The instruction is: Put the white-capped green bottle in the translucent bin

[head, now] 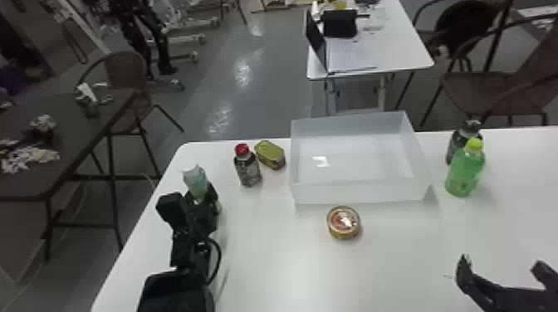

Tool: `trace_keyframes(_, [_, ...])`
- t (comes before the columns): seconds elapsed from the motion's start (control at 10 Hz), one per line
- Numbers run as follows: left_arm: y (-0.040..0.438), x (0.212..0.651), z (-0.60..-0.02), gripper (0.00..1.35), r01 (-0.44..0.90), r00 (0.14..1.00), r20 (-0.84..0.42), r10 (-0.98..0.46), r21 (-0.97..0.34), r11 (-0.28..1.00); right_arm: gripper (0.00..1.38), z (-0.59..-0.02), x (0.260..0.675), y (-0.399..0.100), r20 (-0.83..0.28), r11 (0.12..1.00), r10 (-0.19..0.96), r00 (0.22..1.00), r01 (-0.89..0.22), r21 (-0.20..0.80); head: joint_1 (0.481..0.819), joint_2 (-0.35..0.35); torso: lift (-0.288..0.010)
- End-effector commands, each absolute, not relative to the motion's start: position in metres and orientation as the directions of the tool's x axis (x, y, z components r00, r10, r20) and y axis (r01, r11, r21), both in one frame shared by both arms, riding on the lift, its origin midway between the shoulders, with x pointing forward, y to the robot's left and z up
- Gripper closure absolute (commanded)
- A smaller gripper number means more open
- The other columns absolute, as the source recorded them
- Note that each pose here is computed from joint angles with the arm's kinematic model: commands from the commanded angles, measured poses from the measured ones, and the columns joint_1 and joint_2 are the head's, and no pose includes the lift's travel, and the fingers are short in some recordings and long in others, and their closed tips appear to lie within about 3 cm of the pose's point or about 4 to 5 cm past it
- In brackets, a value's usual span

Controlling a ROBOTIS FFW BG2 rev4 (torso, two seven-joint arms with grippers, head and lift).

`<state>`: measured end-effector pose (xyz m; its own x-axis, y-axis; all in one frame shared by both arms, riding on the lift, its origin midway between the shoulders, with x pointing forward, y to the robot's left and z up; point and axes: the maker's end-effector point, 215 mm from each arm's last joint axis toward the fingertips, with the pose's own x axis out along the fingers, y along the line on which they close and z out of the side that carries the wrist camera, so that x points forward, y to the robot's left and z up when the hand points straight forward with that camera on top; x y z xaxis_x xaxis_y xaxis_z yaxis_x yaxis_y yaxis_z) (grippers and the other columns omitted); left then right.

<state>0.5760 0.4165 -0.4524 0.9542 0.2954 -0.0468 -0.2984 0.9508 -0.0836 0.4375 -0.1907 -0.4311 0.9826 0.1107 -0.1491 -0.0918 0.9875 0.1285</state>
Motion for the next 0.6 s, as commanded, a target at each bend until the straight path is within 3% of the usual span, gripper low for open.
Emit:
trace_keyframes(0.0, [0.403, 0.584, -0.431, 0.83, -0.257, 0.966, 0.009, 0.258, -0.039, 0.966, 0.06, -0.431, 0.436, -0.194, -0.15, 0.988, 0.106, 0.983, -0.087, 0.126, 0.695, 0.245, -0.072])
trace_keyframes(0.3, [0.317, 0.601, -0.293, 0.83, -0.119, 0.963, 0.253, 0.09, 0.106, 0.987, 0.07, -0.431, 0.435, -0.195, -0.15, 0.988, 0.106, 0.983, -0.087, 0.126, 0.695, 0.201, -0.072])
trace_keyframes(0.5, [0.244, 0.607, -0.255, 0.83, 0.013, 0.948, 0.318, -0.034, 0.068, 0.998, 0.07, -0.432, 0.436, -0.194, -0.151, 0.988, 0.107, 0.983, -0.088, 0.125, 0.695, 0.126, -0.072])
